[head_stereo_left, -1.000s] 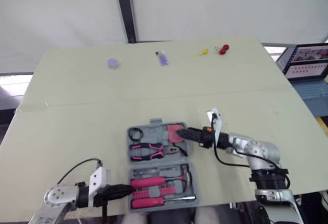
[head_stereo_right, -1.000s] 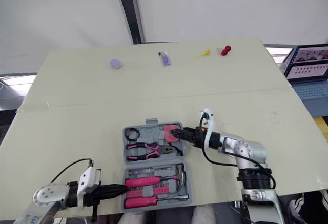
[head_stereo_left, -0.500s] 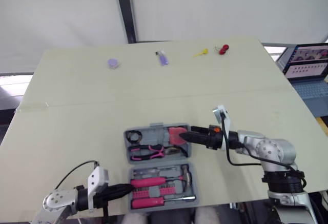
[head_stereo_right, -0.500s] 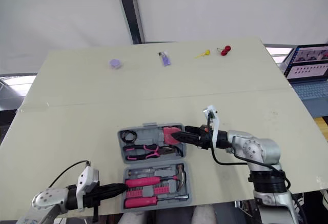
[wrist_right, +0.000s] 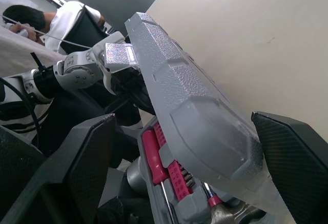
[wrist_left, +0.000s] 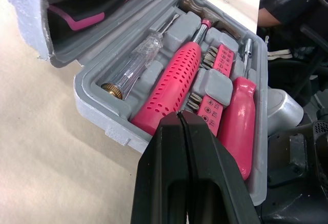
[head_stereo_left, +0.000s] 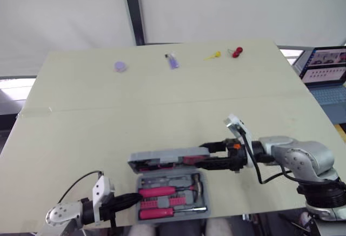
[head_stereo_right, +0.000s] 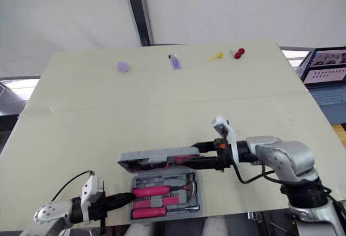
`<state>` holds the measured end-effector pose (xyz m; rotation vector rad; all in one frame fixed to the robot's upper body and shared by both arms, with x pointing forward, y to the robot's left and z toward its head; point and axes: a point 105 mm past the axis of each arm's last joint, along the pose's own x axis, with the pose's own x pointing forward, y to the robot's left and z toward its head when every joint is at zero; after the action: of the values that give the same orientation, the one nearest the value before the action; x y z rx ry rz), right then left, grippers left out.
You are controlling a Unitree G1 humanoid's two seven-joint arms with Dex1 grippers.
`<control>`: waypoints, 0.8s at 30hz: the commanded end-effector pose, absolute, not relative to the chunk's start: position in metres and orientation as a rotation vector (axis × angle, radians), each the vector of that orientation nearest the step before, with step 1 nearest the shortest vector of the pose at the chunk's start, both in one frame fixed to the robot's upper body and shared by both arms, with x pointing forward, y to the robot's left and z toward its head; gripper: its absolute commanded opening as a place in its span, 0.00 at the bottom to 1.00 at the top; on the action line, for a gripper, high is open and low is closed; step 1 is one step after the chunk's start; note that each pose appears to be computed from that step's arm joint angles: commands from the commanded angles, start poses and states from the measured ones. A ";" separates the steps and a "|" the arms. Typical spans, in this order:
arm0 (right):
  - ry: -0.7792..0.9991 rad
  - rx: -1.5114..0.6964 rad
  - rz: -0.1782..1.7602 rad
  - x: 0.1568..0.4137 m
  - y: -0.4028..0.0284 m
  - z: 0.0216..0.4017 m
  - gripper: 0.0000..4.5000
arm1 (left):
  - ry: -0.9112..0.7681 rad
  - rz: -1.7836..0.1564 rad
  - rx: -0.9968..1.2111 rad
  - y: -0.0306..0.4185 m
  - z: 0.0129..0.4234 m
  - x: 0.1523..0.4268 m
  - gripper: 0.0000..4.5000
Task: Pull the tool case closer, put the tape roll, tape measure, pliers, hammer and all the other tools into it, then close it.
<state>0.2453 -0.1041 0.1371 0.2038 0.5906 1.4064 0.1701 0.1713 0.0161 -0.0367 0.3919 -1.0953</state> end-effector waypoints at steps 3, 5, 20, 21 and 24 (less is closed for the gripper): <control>0.581 0.150 1.502 0.230 -0.101 0.143 0.99 | 0.457 -1.091 -0.081 0.179 0.026 0.162 0.00; 0.589 0.149 1.508 0.227 -0.102 0.141 0.99 | 0.473 -1.093 -0.073 0.190 0.039 0.163 0.00; 0.556 0.068 1.274 0.228 -0.158 0.138 0.99 | 0.360 -0.876 0.139 0.257 0.114 0.226 0.00; 0.540 0.054 1.221 0.233 -0.169 0.137 0.99 | 0.347 -0.849 0.166 0.261 0.117 0.229 0.00; 0.509 0.012 1.113 0.237 -0.199 0.135 1.00 | 0.357 -0.802 0.183 0.275 0.121 0.231 0.28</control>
<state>0.2320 -0.1863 0.1252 0.0660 0.5712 1.1538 0.2296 0.2640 0.1118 0.1486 0.3737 -0.8449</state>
